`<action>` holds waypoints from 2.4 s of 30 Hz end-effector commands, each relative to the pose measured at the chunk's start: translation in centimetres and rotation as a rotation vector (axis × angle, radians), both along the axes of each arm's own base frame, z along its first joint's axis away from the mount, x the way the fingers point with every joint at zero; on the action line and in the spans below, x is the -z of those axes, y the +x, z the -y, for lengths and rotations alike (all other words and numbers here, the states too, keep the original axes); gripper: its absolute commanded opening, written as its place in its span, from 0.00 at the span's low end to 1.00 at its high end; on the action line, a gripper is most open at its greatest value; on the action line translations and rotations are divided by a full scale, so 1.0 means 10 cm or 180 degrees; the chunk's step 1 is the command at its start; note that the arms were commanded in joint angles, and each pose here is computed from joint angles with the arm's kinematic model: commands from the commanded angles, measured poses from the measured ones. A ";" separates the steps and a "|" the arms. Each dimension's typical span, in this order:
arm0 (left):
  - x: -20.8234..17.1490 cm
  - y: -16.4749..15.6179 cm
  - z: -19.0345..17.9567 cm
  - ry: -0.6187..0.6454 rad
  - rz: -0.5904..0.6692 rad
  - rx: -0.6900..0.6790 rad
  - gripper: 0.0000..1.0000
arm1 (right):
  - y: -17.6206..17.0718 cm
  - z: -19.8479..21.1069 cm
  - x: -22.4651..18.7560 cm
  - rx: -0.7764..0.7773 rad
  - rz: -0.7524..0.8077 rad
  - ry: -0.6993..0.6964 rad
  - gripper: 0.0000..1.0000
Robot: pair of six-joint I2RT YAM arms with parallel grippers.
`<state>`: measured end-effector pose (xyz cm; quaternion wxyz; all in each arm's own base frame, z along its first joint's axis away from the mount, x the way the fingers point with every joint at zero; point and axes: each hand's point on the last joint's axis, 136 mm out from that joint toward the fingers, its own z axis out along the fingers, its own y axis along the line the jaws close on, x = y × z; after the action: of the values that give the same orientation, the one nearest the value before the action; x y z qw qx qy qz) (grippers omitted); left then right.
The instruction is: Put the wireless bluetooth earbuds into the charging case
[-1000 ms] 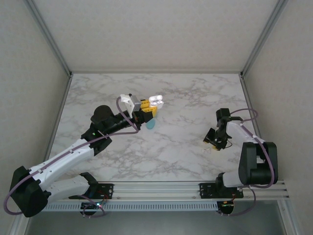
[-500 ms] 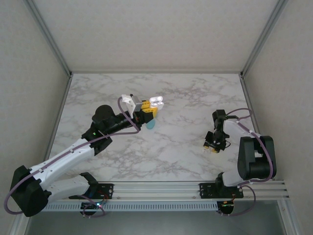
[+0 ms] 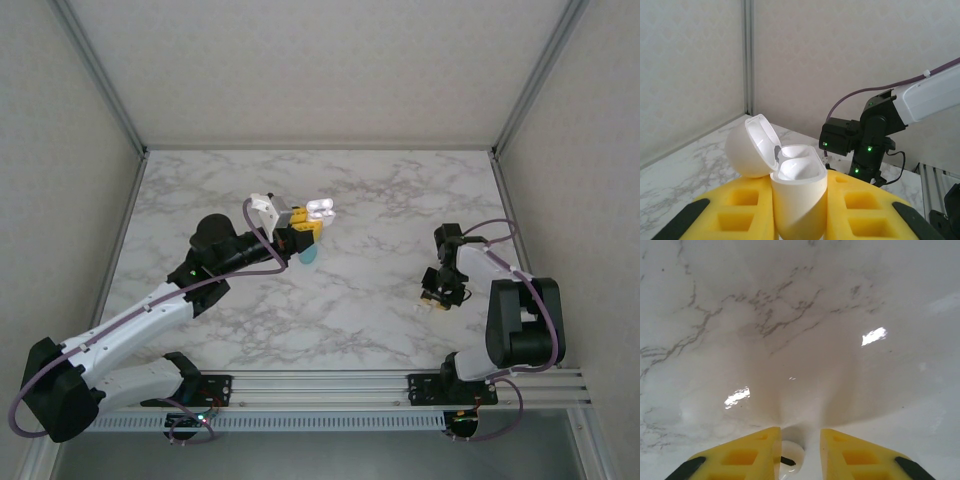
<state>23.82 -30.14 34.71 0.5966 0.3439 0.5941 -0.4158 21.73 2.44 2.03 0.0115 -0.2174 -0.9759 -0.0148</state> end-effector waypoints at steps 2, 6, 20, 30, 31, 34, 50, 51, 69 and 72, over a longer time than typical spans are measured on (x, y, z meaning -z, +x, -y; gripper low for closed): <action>-0.18 0.00 -0.01 -0.0058 0.0117 -0.0026 0.00 | 0.00 0.02 -0.11 0.0075 0.0148 -0.0024 0.33; -0.17 0.01 -0.01 -0.0049 0.0125 -0.0032 0.00 | -0.01 -0.03 -0.21 0.0073 0.0204 0.0084 0.41; -0.13 0.01 -0.01 -0.0011 0.0120 -0.0038 0.00 | -0.18 -0.17 0.01 -0.0046 -0.0192 0.0229 0.39; -0.14 0.01 -0.01 -0.0007 0.0108 -0.0037 0.00 | -0.22 -0.15 0.09 -0.0085 -0.0331 0.0105 0.35; -0.13 0.01 -0.01 -0.0003 0.0111 -0.0038 0.00 | -0.22 -0.15 0.09 -0.0090 -0.0330 0.0100 0.34; -0.13 0.01 -0.02 0.0010 0.0108 -0.0048 0.00 | -0.21 -0.13 0.09 -0.0103 -0.0333 0.0052 0.33; -0.12 0.02 0.01 0.0018 0.0082 -0.0024 0.00 | -0.17 -0.02 0.07 -0.0048 -0.0188 -0.0163 0.35; -0.12 0.02 0.00 0.0017 0.0075 -0.0020 0.00 | -0.16 -0.02 0.07 -0.0060 -0.0188 -0.0158 0.36; -0.13 0.02 0.02 0.0026 0.0067 0.0008 0.00 | -0.09 -0.09 -0.03 -0.0155 -0.0068 -0.0043 0.29; -0.11 0.04 0.03 0.0058 0.0058 -0.0007 0.00 | 0.00 -0.14 -0.21 -0.0218 0.0154 0.0038 0.29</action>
<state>23.97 -30.27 34.45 0.5878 0.3500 0.6041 -0.4087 20.92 3.33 2.06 0.0205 -0.1968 -0.9802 -0.0082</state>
